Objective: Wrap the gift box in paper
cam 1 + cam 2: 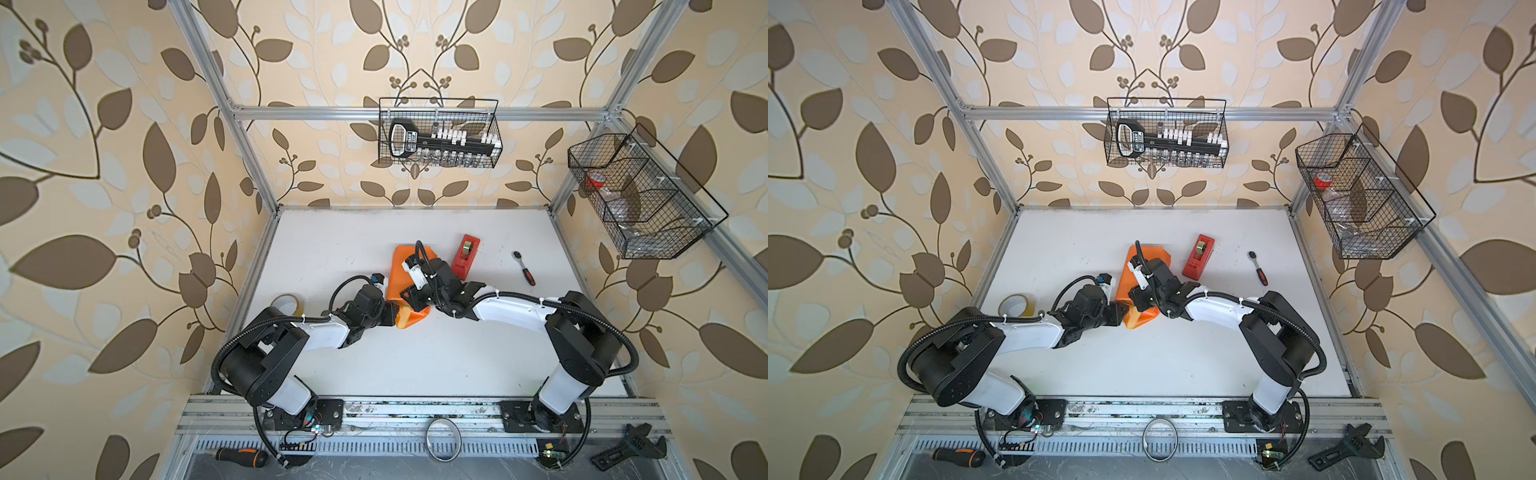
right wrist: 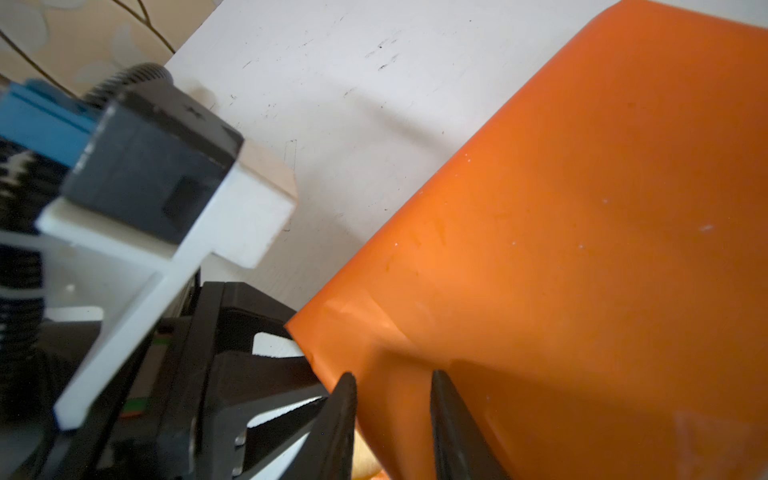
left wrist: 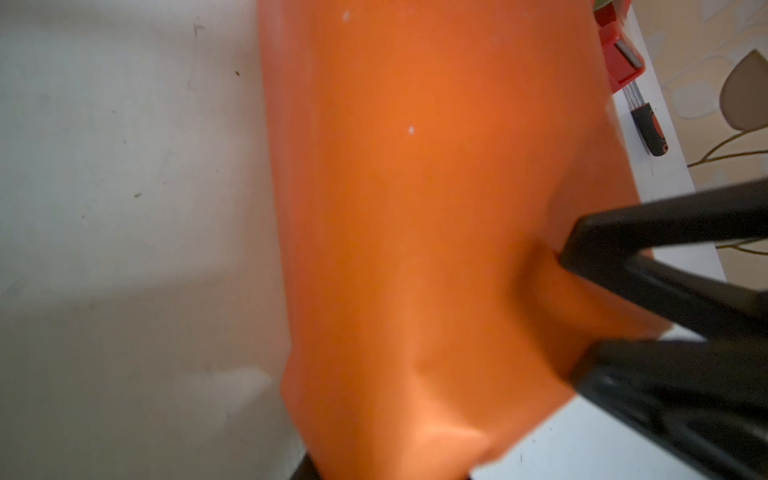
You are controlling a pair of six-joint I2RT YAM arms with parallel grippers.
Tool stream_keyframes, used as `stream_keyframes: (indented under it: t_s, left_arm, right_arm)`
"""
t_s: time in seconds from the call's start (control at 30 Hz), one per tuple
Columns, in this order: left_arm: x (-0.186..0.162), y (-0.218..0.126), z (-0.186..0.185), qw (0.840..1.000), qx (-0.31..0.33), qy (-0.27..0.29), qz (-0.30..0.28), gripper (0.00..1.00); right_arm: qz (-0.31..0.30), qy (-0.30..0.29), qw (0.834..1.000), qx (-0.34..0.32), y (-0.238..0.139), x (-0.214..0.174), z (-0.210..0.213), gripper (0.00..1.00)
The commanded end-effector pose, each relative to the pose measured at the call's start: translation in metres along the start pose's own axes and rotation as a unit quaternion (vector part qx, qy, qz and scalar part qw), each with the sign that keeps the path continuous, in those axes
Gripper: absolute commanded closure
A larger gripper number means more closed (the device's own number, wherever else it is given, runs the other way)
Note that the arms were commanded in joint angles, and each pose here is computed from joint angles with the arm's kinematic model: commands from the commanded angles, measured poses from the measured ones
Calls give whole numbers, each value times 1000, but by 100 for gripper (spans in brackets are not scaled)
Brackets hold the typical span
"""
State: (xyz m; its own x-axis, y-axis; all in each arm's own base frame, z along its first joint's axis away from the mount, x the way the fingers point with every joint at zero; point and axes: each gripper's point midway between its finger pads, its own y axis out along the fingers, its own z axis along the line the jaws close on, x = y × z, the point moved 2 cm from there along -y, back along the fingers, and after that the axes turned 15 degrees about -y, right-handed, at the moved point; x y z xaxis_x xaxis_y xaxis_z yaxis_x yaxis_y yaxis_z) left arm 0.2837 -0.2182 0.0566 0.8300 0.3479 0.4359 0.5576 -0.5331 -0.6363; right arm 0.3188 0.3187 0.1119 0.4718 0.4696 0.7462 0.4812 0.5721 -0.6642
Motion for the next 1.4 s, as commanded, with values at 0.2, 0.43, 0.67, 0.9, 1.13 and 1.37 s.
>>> stream_keyframes:
  t_s: [0.2, 0.43, 0.67, 0.9, 1.13, 1.37]
  left_arm:
    - [17, 8, -15, 999, -18, 7, -44, 76]
    - [13, 13, -4, 999, 1, 16, -41, 75]
    - [-3, 15, 8, 999, 12, 27, -25, 76]
    - [-18, 11, 10, 999, 10, 42, -9, 76]
    - [-27, 4, 10, 998, 16, 67, 2, 76]
    - [-36, 4, 11, 995, 29, 93, 25, 75]
  right_arm:
    - [60, 8, 998, 7, 11, -39, 2, 68]
    - [61, 7, 998, 8, 12, -39, 2, 68]
    - [61, 6, 998, 7, 12, -39, 2, 69]
    - [61, 7, 998, 7, 13, -39, 1, 69]
    - [62, 7, 998, 6, 13, -40, 1, 69]
    - [61, 7, 998, 6, 14, -40, 1, 69]
